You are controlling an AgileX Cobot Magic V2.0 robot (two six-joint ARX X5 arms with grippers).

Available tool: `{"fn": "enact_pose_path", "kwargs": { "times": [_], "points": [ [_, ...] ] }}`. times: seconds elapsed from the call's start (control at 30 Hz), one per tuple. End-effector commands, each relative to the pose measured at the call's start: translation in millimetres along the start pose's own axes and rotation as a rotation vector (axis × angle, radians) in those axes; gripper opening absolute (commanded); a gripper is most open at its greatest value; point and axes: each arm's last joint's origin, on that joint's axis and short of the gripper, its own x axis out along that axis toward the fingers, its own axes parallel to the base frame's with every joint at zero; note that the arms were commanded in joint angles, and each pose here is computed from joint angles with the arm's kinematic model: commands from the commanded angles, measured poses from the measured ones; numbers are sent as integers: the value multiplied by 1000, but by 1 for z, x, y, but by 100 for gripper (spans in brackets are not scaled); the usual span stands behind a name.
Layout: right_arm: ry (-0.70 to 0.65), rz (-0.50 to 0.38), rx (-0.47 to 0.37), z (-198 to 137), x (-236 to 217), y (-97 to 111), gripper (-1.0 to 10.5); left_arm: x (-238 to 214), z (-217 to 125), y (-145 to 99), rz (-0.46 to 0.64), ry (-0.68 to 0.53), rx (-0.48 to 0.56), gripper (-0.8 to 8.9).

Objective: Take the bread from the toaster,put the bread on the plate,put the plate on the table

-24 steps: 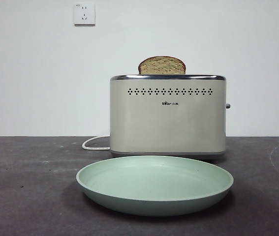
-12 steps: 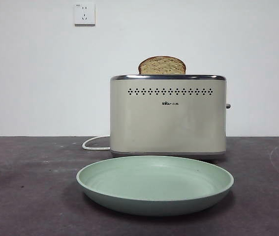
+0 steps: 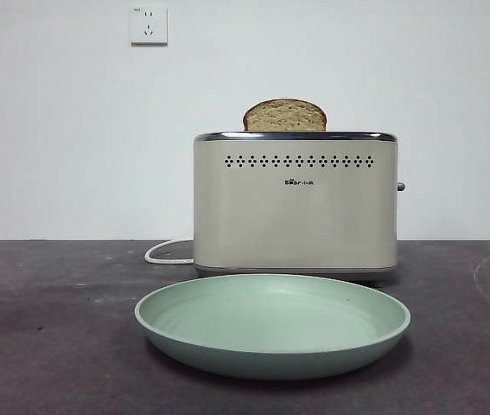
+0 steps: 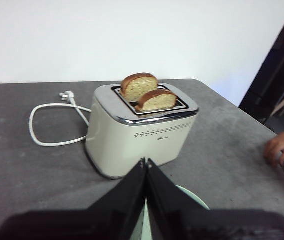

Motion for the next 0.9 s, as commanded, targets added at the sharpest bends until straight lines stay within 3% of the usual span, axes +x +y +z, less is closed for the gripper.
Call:
{"fn": "enact_pose_path", "kwargs": {
  "times": [0.03,0.27,0.33,0.4,0.5,0.53,0.9],
  "points": [
    [16,5,-22,-1,0,0,-12,0,-1,-1,-26,14,13,-6],
    [21,4,-14,-2,0,0,13,0,-2,-1,-25,16,11,1],
    [21,4,-10,-2,0,0,117,0,-1,-1,-26,13,13,12],
    [21,4,-9,-2,0,0,315,0,-1,-1,-26,13,14,146],
    [21,4,0,-2,0,0,589,0,-1,-1,-26,13,13,548],
    [21,4,0,-2,0,0,623,0,-1,-1,-28,13,13,611],
    [22,4,0,-1,0,0,630,6,3,2,-58,5,30,610]
  ]
}}
